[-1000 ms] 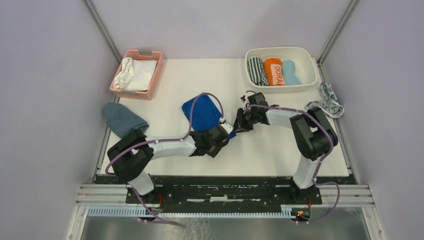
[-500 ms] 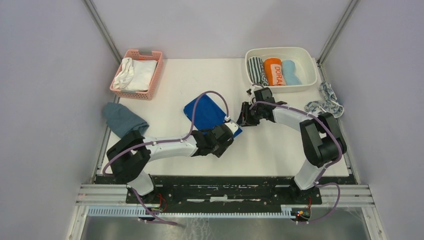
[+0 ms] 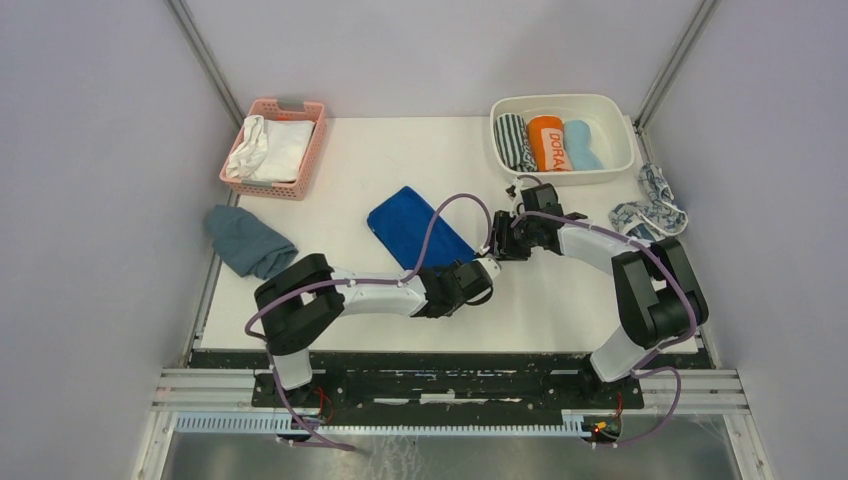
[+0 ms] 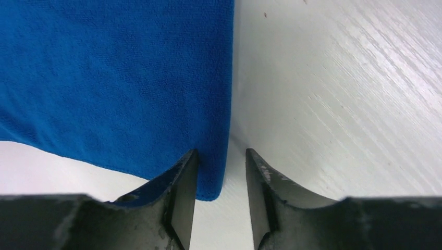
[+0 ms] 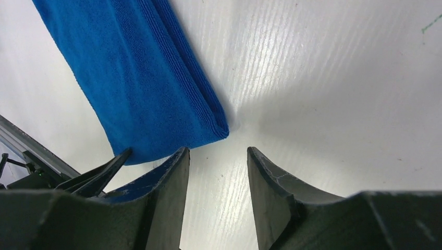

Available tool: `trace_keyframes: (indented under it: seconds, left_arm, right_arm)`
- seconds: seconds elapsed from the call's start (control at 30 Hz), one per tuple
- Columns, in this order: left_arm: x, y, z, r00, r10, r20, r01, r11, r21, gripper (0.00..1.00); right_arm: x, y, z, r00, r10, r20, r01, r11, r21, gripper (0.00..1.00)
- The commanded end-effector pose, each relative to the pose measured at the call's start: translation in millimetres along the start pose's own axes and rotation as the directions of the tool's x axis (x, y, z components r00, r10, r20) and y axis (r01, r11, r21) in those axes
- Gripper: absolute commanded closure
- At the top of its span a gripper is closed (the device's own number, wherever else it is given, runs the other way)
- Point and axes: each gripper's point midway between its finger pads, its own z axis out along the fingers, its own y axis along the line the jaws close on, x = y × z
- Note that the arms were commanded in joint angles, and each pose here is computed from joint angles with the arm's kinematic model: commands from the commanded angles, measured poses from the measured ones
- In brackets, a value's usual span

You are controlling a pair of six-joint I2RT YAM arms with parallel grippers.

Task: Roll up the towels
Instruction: Roll the towel at the center of the board.

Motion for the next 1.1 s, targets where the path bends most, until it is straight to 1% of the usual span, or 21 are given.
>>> trace_keyframes:
  seconds: [0.0, 0.07, 0.17, 0.3, 0.37, 0.43, 0.53, 0.63, 0.73, 0.83, 1.0, 1.07]
  left_arm:
    - [8.2, 4.1, 9.0, 0.996, 0.066, -0.052, -0.068, 0.997, -0.036, 0.58]
    - [15.9, 2.8, 11.6, 0.994, 0.071, -0.079, -0.074, 0.997, -0.036, 0.65]
    - [25.0, 2.3, 14.7, 0.991, 0.072, -0.11, -0.077, 0.996, -0.041, 0.78]
    - [19.7, -1.2, 14.0, 0.994, 0.051, -0.095, -0.053, 0.998, -0.026, 0.97]
    - [9.1, -7.8, 10.3, 0.998, 0.022, -0.062, -0.021, 1.0, 0.018, 0.97]
    - [-4.8, -14.8, 5.2, 0.999, -0.038, -0.017, 0.039, 0.996, 0.085, 0.97]
    - [-23.5, -22.5, -2.1, 0.986, -0.166, 0.025, 0.156, 0.961, 0.227, 0.97]
    - [-30.8, -17.1, -5.8, 0.962, -0.273, 0.015, 0.254, 0.913, 0.318, 0.97]
    - [-37.9, -8.4, -12.3, 0.924, -0.384, 0.007, 0.347, 0.842, 0.413, 0.97]
    - [-44.3, 1.8, -16.3, 0.875, -0.485, -0.007, 0.425, 0.761, 0.49, 0.97]
    - [-48.3, 13.5, -18.2, 0.799, -0.598, -0.058, 0.518, 0.636, 0.573, 0.97]
    - [-47.2, 16.9, -17.6, 0.782, -0.618, -0.073, 0.536, 0.609, 0.585, 0.97]
  right_arm:
    - [-17.9, 7.9, -12.6, 0.995, -0.04, 0.089, 0.043, 0.999, -0.026, 0.47]
    - [-19.0, 8.6, -14.9, 0.994, -0.043, 0.098, 0.046, 0.999, -0.028, 0.46]
    - [-20.3, 10.6, -17.7, 0.993, -0.05, 0.107, 0.054, 0.998, -0.033, 0.46]
    - [-20.2, 10.5, -20.2, 0.991, -0.046, 0.123, 0.05, 0.998, -0.031, 0.45]
    - [-18.1, 10.1, -20.1, 0.992, -0.032, 0.124, 0.036, 0.999, -0.035, 0.45]
    - [-15.3, 10.0, -19.9, 0.992, -0.015, 0.125, 0.021, 0.999, -0.04, 0.45]
    - [-10.2, 8.7, -20.1, 0.99, 0.013, 0.138, -0.006, 0.999, -0.047, 0.45]
    - [-7.7, 9.4, -20.4, 0.988, 0.031, 0.148, -0.022, 0.998, -0.059, 0.44]
    - [-5.8, 9.0, -19.7, 0.987, 0.039, 0.153, -0.03, 0.997, -0.066, 0.43]
    - [-5.3, 11.7, -17.6, 0.987, 0.057, 0.152, -0.043, 0.995, -0.089, 0.42]
    - [-5.0, 23.9, -10.0, 0.985, 0.104, 0.137, -0.08, 0.982, -0.169, 0.39]
    - [-7.1, 28.1, -6.7, 0.983, 0.122, 0.136, -0.094, 0.977, -0.193, 0.38]
